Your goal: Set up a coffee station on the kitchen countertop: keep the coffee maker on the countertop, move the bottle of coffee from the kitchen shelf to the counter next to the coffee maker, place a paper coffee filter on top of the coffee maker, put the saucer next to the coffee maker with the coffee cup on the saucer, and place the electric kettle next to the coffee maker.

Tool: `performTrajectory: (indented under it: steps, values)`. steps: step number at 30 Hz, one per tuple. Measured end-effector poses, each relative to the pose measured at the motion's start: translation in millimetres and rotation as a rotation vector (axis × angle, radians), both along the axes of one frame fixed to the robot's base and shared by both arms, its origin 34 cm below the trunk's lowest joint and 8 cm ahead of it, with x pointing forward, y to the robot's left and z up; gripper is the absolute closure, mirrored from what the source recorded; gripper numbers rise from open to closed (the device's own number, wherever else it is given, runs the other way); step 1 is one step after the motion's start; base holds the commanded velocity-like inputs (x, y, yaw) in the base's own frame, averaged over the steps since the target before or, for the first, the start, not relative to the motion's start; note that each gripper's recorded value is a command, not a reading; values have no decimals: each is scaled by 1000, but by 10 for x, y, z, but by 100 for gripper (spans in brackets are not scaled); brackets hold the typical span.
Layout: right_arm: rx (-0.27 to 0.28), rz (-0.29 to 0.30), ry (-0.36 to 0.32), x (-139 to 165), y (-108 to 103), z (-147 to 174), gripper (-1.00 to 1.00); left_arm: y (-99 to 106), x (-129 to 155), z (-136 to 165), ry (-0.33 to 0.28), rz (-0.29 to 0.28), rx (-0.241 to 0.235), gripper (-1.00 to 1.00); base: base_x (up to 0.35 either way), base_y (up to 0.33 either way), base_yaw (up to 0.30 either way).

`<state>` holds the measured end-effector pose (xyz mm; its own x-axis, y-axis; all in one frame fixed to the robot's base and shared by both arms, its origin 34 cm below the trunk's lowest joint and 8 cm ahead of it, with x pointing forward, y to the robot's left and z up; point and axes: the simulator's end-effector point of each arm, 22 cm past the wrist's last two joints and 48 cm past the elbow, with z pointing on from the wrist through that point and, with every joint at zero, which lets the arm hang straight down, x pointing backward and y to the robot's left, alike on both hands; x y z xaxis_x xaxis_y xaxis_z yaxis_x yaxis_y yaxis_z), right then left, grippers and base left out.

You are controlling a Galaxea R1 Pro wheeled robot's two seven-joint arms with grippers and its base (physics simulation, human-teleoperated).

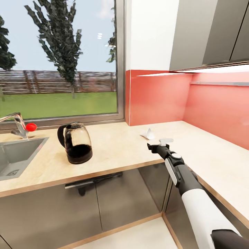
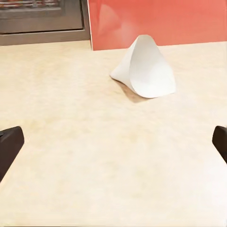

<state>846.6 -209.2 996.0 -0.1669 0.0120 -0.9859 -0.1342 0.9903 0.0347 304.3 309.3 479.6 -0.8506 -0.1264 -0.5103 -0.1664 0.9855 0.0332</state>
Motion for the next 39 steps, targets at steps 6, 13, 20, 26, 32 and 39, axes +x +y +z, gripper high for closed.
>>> performTrajectory:
  steps: [6,13,20,26,32,39]
  values:
    - [3,23,10,-6,54,-64,-100,0,0,0,0,0,0,-100,0,0,0]
    - [3,25,12,-6,57,-71,-100,1,-1,0,0,2,-1,-100,0,0,0]
    - [3,25,13,-6,56,-74,-100,36,-133,-48,23,67,-18,-100,0,0,0]
    - [3,25,13,-9,56,-71,-100,43,-202,-71,36,84,-23,-100,113,-91,0]
    - [3,24,13,-9,54,-73,-100,43,-213,-75,39,87,-24,-100,169,-137,0]
    - [4,24,14,-6,51,-73,-100,39,-213,-76,39,86,-24,-100,25,-20,0]
